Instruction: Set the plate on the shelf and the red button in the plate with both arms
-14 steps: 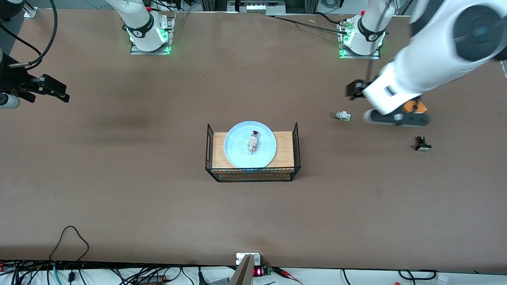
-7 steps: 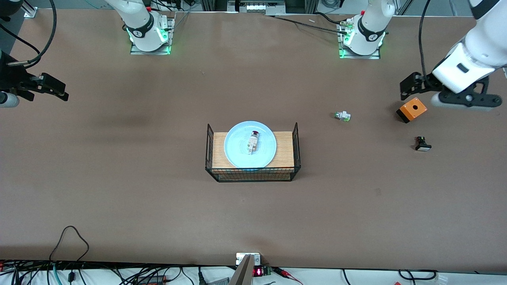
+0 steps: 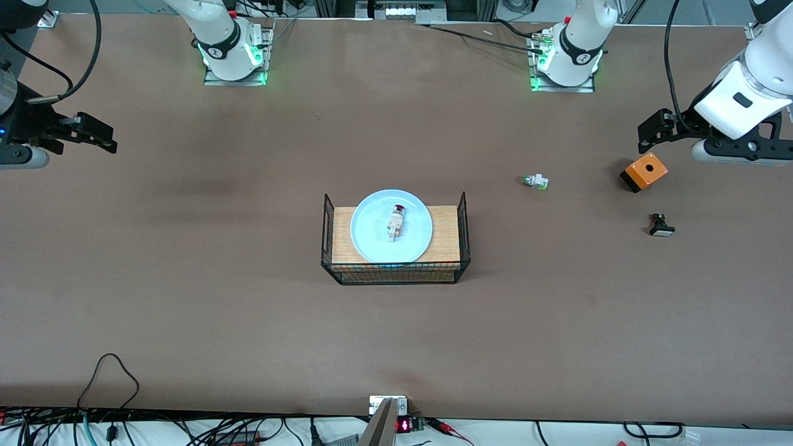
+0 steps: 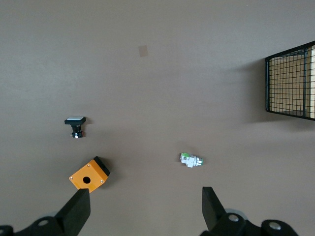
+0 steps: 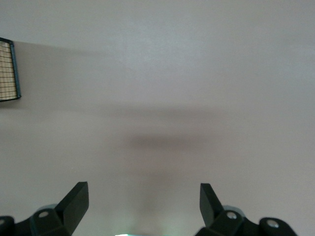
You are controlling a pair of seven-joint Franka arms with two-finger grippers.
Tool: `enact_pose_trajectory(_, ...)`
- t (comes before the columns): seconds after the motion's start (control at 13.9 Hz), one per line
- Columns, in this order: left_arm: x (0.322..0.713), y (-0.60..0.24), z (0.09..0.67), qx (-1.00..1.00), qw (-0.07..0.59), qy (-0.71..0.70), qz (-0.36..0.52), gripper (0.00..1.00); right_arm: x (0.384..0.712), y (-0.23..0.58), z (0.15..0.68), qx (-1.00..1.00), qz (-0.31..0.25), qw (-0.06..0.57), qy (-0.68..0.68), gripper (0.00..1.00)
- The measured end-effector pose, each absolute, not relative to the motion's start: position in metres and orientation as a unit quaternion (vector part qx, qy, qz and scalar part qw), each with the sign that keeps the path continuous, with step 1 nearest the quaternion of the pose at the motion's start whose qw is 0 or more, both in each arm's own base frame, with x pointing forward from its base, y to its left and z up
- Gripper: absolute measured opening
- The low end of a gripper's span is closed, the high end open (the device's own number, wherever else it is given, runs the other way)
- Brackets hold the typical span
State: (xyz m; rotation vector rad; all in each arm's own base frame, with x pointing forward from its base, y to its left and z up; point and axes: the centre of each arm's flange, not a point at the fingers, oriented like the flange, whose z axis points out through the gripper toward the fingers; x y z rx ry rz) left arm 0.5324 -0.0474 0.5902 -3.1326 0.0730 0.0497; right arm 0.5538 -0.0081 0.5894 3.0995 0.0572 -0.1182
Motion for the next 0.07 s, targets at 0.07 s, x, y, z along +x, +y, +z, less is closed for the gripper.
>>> enact_pose_trajectory(0.07,0.5324,-0.0476,0.5902,-1.0,0.004,0.023,0.016,1.0,0.5547,-0.0105,0.5955,0.999,-0.032,0.024,0.017,1.0)
